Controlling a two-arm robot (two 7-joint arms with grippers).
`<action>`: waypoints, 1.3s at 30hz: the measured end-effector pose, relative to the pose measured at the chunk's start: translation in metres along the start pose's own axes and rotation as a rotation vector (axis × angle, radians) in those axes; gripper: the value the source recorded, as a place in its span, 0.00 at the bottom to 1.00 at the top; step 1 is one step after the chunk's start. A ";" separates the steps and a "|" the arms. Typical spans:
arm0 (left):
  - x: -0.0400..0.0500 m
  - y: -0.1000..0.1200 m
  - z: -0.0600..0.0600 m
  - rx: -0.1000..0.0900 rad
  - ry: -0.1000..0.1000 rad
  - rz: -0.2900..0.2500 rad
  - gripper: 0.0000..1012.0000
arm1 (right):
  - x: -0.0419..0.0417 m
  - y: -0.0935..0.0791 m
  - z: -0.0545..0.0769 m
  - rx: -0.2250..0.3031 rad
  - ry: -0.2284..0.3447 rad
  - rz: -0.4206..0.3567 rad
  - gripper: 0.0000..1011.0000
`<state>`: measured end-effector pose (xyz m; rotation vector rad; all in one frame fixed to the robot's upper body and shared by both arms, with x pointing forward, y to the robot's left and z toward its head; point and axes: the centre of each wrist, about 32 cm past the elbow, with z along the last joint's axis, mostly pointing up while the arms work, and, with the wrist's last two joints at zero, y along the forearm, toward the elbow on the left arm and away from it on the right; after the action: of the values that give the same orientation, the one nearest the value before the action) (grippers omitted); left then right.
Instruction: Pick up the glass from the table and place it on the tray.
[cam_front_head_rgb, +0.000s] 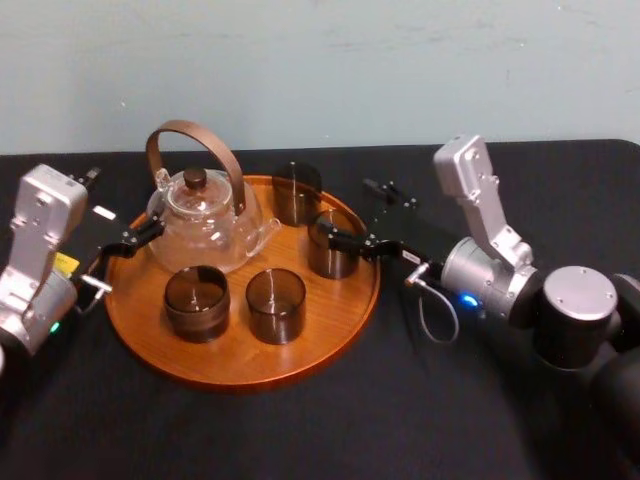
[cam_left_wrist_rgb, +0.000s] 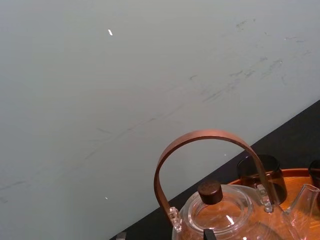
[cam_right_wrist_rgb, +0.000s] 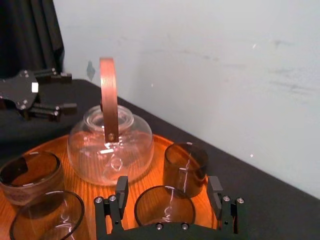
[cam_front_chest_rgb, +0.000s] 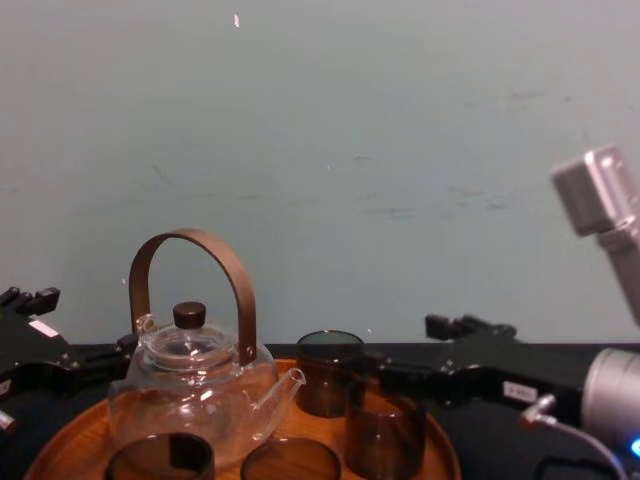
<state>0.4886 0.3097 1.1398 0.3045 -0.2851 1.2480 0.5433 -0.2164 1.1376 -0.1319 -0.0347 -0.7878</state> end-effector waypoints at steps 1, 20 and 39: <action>0.0000 0.000 0.000 0.000 0.000 0.000 0.99 | 0.0000 -0.002 0.001 0.003 0.000 -0.002 0.99; 0.0000 0.000 0.000 0.000 0.000 0.000 0.99 | 0.0151 -0.074 -0.008 0.018 -0.003 -0.164 0.99; 0.0000 0.000 0.000 0.000 0.000 0.000 0.99 | 0.0355 -0.105 -0.024 0.004 0.020 -0.322 0.99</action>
<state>0.4886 0.3097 1.1398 0.3045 -0.2850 1.2480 0.4933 -0.3179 1.1274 -0.1155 -0.0393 -1.1107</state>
